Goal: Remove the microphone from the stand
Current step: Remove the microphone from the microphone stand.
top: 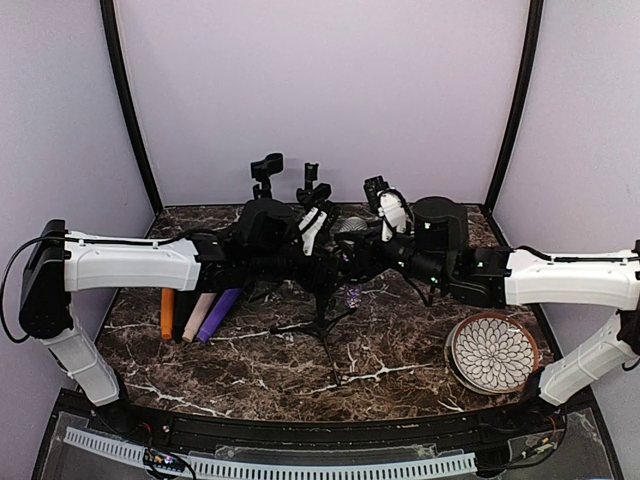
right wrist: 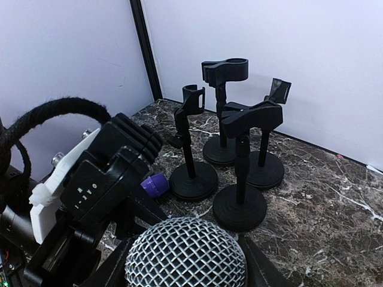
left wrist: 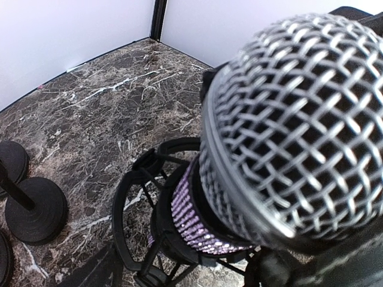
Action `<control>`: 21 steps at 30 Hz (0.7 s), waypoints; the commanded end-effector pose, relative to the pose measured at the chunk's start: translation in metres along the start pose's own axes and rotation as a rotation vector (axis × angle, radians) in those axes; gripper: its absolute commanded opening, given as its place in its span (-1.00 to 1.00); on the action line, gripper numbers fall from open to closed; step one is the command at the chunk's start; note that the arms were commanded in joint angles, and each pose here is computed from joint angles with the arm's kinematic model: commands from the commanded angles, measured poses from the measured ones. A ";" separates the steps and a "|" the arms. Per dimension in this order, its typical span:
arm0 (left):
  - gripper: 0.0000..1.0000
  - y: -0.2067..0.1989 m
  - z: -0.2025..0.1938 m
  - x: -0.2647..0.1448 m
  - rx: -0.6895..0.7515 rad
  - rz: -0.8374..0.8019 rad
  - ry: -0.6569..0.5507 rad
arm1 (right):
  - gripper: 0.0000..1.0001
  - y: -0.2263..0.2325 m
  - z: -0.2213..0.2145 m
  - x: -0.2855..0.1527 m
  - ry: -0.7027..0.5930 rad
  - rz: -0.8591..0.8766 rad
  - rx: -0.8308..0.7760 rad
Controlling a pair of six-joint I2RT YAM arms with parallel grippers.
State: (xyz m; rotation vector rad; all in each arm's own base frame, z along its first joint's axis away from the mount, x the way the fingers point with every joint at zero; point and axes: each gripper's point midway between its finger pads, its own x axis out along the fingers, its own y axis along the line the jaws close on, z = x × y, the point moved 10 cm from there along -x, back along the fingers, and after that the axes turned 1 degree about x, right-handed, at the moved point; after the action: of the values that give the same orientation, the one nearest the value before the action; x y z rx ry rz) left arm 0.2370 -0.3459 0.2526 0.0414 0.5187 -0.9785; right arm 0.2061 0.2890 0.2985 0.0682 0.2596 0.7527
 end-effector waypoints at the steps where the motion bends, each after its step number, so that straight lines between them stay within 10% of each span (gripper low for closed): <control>1: 0.59 0.006 -0.016 0.007 0.024 0.020 0.069 | -0.70 0.005 0.063 -0.024 -0.264 0.034 0.045; 21: 0.55 0.009 -0.027 0.010 0.026 0.037 0.100 | -0.72 0.006 0.083 -0.038 -0.328 0.048 0.047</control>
State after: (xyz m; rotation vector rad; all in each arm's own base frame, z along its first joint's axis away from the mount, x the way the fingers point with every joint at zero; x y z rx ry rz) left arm 0.2382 -0.3479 0.2534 0.0332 0.5024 -0.9842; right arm 0.2030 0.2838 0.3045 0.0537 0.2485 0.7521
